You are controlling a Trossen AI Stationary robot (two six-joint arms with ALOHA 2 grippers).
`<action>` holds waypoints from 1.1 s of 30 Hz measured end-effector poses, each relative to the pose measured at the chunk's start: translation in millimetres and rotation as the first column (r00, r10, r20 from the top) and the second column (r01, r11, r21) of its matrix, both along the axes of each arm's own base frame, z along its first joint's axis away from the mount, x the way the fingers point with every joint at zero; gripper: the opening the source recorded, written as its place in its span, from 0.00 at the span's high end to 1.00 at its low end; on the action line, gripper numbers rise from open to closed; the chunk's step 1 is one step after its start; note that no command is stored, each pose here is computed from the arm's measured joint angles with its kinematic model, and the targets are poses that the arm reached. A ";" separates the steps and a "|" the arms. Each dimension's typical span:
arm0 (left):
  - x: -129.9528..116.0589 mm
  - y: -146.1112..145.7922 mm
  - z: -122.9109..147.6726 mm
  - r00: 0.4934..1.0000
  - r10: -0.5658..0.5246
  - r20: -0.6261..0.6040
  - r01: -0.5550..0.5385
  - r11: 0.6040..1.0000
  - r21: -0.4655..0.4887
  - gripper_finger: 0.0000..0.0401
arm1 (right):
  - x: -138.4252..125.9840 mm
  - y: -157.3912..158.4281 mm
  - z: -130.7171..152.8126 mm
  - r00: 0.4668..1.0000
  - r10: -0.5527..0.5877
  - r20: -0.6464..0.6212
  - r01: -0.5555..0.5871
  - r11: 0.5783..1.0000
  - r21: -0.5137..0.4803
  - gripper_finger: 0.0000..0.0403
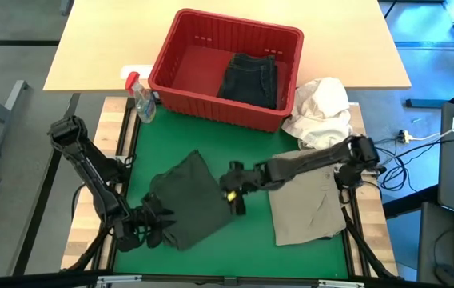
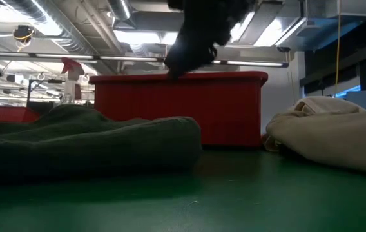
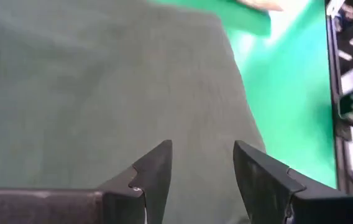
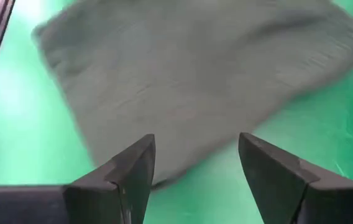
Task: Fold Laundry from Bin
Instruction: Put the green polo shirt into the red laundry bin
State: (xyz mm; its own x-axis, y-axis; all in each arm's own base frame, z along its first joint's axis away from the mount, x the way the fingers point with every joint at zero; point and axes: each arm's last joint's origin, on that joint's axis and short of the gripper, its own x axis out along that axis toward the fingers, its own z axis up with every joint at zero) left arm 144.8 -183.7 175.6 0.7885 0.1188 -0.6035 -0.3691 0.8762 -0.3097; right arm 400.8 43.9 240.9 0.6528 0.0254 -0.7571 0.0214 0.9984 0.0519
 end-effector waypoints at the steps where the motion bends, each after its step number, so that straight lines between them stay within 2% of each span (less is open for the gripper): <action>1: 1.9 1.6 0.3 1.000 0.007 0.010 -0.007 1.000 0.019 0.59 | -2.9 -9.4 -2.6 0.999 -0.038 0.016 0.038 0.999 0.035 0.43; 4: 7.0 6.3 1.0 0.999 0.019 0.029 -0.021 0.996 0.081 0.59 | -4.5 -34.5 -7.5 0.994 -0.097 0.057 0.083 0.974 0.211 0.43; 6: 11.2 10.1 1.2 0.999 0.026 0.029 -0.029 0.993 0.114 0.59 | -5.3 -48.1 -15.1 0.991 -0.133 0.027 0.119 0.948 0.295 0.43; 11: 19.7 18.1 1.3 1.000 0.027 0.014 -0.029 0.983 0.183 0.59 | 0.6 -75.9 -17.1 0.959 -0.274 0.067 0.239 0.915 0.324 0.43; 14: 22.1 20.5 1.1 1.000 0.026 0.003 -0.027 0.980 0.196 0.59 | -0.5 -95.6 -14.8 0.926 -0.372 0.068 0.326 0.877 0.354 0.40; 19: 22.6 21.1 1.2 1.000 0.018 -0.001 -0.017 0.977 0.214 0.59 | -2.9 -115.4 -26.3 0.885 -0.464 -0.041 0.432 0.786 0.442 0.25; 20: 22.6 21.2 1.3 1.000 0.019 0.001 -0.019 0.976 0.217 0.59 | -3.4 -115.5 -32.8 0.878 -0.470 -0.092 0.456 0.762 0.461 0.21; 22: 22.7 21.5 1.5 1.000 0.023 0.007 -0.024 0.975 0.223 0.59 | -1.7 -113.1 -46.2 0.876 -0.456 -0.155 0.471 0.742 0.478 0.13; 24: 22.6 22.1 1.6 0.999 0.032 0.016 -0.035 0.971 0.235 0.59 | 2.2 -105.4 -53.3 0.888 -0.424 -0.177 0.452 0.735 0.506 0.06; 26: 22.0 23.5 0.1 0.999 0.044 0.031 -0.050 0.967 0.251 0.59 | 10.0 -98.9 -58.9 0.903 -0.404 -0.147 0.417 0.742 0.525 0.02; 33: 19.0 35.3 -13.9 0.996 0.087 0.016 -0.088 0.957 0.277 0.59 | 29.3 -83.7 -89.9 0.926 -0.361 -0.108 0.355 0.741 0.570 0.10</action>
State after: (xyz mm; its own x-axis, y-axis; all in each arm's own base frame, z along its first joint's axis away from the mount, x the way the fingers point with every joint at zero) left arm 163.8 -148.4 161.7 0.7696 0.3496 -0.5343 -0.4474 0.8923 -0.0605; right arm 430.1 -39.9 151.0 0.7089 0.2122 -0.6726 0.3677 0.7026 0.6092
